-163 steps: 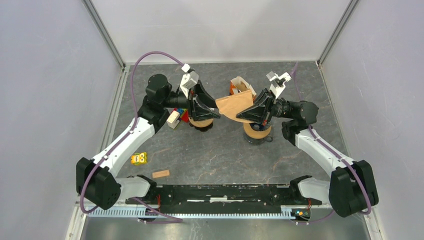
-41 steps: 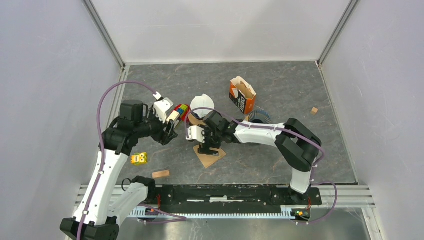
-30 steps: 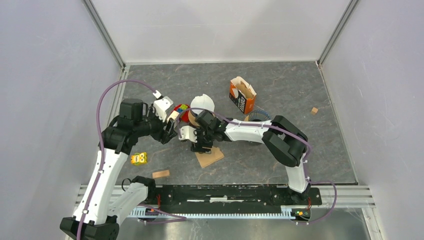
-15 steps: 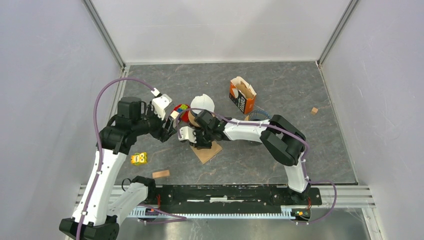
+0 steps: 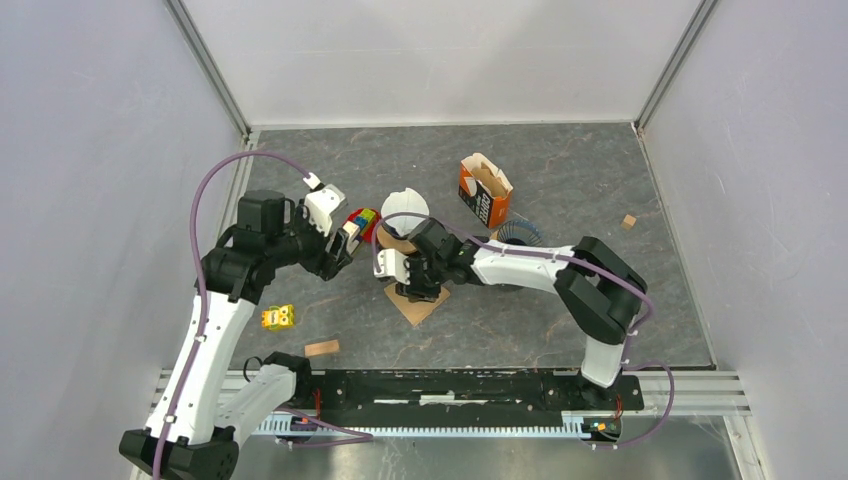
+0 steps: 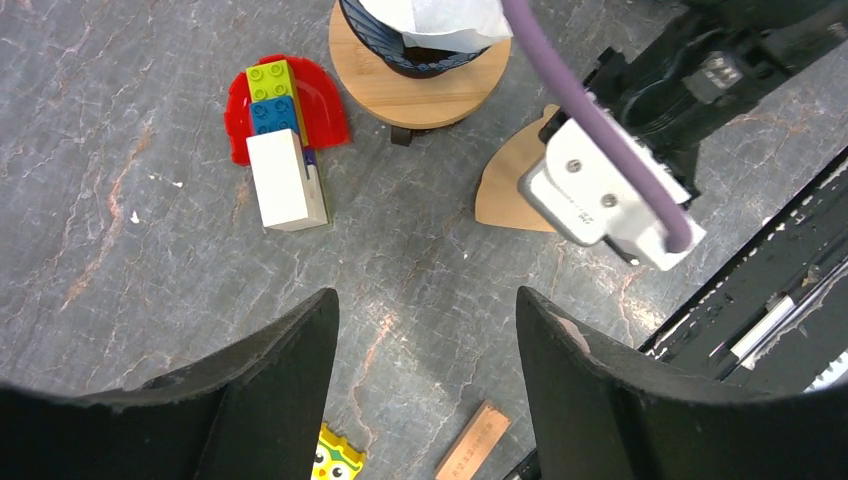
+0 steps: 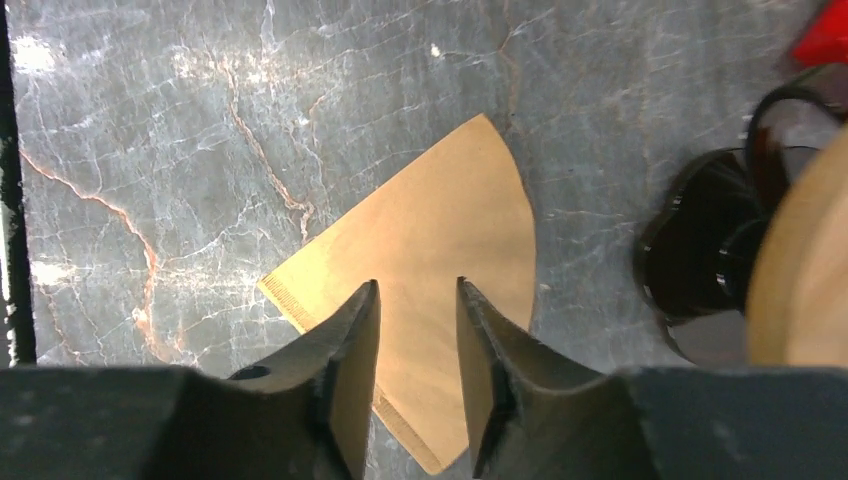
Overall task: Place the coffee filter in the dripper
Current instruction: Place the coffee filter in the coffee dripper.
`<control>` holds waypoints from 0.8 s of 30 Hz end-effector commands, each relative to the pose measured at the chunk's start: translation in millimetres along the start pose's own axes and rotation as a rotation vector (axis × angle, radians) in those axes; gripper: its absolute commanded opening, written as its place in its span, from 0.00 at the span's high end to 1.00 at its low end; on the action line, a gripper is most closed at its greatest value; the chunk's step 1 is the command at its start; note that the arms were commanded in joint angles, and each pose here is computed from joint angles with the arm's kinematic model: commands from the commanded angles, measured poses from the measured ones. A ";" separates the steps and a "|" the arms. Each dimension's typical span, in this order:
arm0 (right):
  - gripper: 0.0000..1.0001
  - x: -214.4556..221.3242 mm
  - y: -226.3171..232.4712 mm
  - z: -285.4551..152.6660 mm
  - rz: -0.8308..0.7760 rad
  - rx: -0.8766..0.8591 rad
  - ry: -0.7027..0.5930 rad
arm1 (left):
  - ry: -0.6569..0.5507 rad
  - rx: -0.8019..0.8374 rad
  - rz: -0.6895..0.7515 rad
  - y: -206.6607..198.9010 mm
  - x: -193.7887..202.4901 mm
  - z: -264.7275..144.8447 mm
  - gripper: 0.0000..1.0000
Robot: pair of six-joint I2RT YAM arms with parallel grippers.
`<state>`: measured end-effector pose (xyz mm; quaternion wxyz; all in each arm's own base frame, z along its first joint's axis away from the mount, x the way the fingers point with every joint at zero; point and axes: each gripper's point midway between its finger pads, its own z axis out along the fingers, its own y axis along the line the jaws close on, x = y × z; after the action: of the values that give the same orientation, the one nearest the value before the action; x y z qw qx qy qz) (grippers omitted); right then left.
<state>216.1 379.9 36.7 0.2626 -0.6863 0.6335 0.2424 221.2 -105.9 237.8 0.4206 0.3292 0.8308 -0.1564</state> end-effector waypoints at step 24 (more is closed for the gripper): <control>0.31 82.4 -6.7 -24.6 0.090 0.049 0.146 | -0.053 -0.027 0.021 13.1 -18.5 9.3 0.27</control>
<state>238.4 311.5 16.2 0.2427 -0.6574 0.6872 0.1914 235.7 -106.8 236.2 0.4247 0.3268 0.8309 -0.1499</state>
